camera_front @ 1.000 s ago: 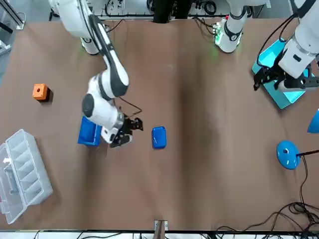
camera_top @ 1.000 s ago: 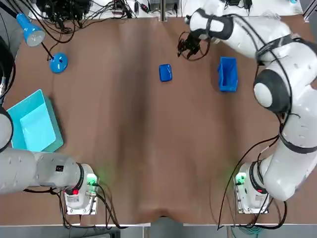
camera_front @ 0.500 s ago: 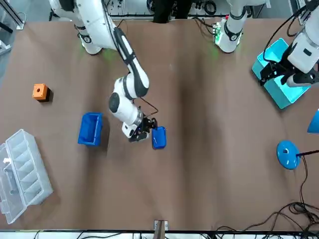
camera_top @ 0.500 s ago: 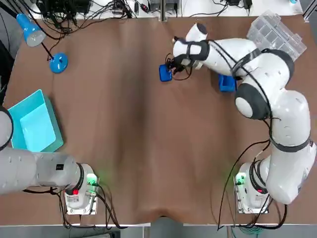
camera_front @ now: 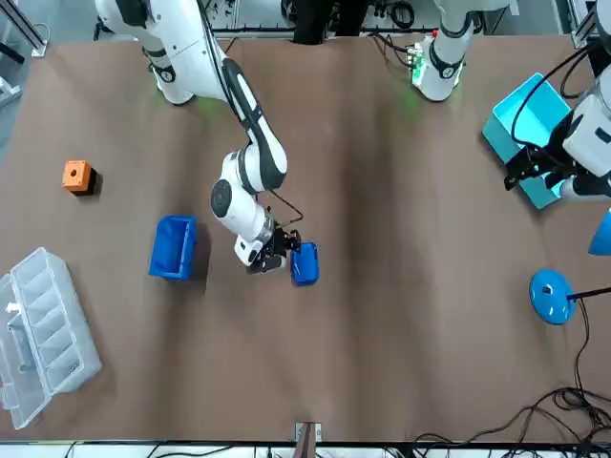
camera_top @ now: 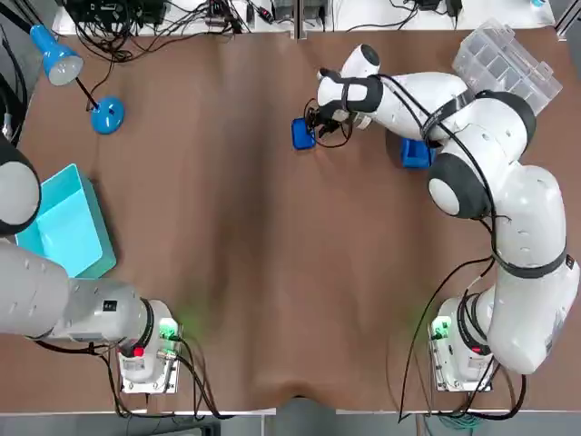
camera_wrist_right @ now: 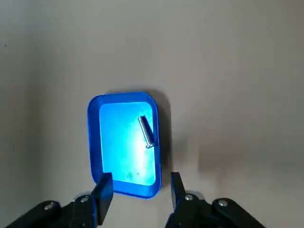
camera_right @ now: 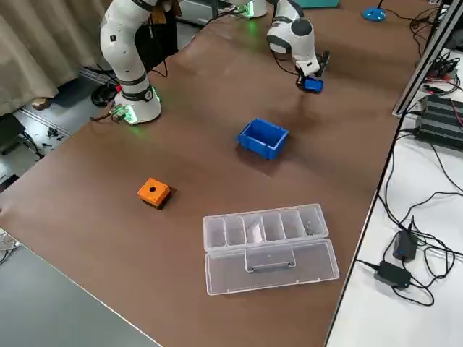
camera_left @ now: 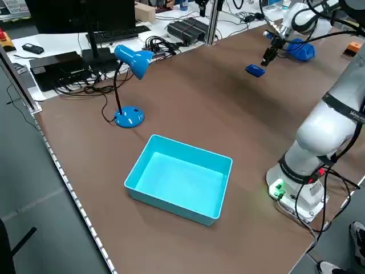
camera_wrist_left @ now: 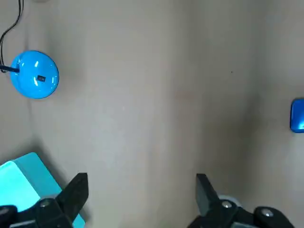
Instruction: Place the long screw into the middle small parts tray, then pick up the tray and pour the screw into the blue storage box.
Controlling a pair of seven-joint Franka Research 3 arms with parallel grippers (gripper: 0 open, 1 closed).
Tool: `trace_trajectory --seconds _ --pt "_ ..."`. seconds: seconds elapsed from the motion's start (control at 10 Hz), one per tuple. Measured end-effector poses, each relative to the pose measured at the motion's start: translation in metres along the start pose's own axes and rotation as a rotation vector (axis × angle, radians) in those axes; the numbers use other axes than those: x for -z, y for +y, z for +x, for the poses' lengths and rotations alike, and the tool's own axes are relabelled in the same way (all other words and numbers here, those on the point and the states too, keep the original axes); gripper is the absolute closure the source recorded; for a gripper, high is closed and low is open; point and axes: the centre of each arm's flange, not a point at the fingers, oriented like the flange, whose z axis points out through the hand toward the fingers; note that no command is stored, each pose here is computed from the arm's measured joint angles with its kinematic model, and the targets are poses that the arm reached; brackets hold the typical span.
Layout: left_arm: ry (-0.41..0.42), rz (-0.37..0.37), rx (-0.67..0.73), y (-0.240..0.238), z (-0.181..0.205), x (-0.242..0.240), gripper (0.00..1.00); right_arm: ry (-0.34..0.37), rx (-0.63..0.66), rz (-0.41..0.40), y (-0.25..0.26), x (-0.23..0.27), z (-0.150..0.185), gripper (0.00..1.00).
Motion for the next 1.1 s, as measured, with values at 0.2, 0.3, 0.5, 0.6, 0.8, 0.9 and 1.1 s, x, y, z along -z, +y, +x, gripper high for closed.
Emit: trace_trajectory --seconds 0.2,0.3,0.5,0.6,0.8,0.9,1.1 --pt "-0.001 0.0 0.0 0.0 0.001 0.0 0.0 0.004 -0.003 -0.008 0.004 -0.006 0.0 0.46" --pt "-0.001 0.0 0.0 0.0 0.001 0.001 0.0 0.01 -0.005 -0.014 0.007 -0.011 0.001 0.48" --pt "-0.001 0.0 -0.006 0.0 0.001 0.001 0.0 0.015 -0.005 -0.017 0.008 -0.017 0.003 0.5" --pt "-0.001 0.0 -0.015 0.0 0.001 0.002 0.0 0.017 -0.005 -0.016 0.007 -0.018 0.004 0.52" --pt "0.001 0.0 -0.02 0.0 0.001 0.003 0.0 0.018 -0.005 -0.014 0.007 -0.018 0.004 0.57" --pt "-0.001 0.0 -0.021 0.0 0.001 0.002 0.0 0.018 -0.005 -0.014 0.007 -0.018 0.004 0.57" --pt "-0.003 0.0 -0.021 0.0 0.0 0.002 0.0 0.014 -0.003 -0.015 0.006 -0.02 0.002 0.59"
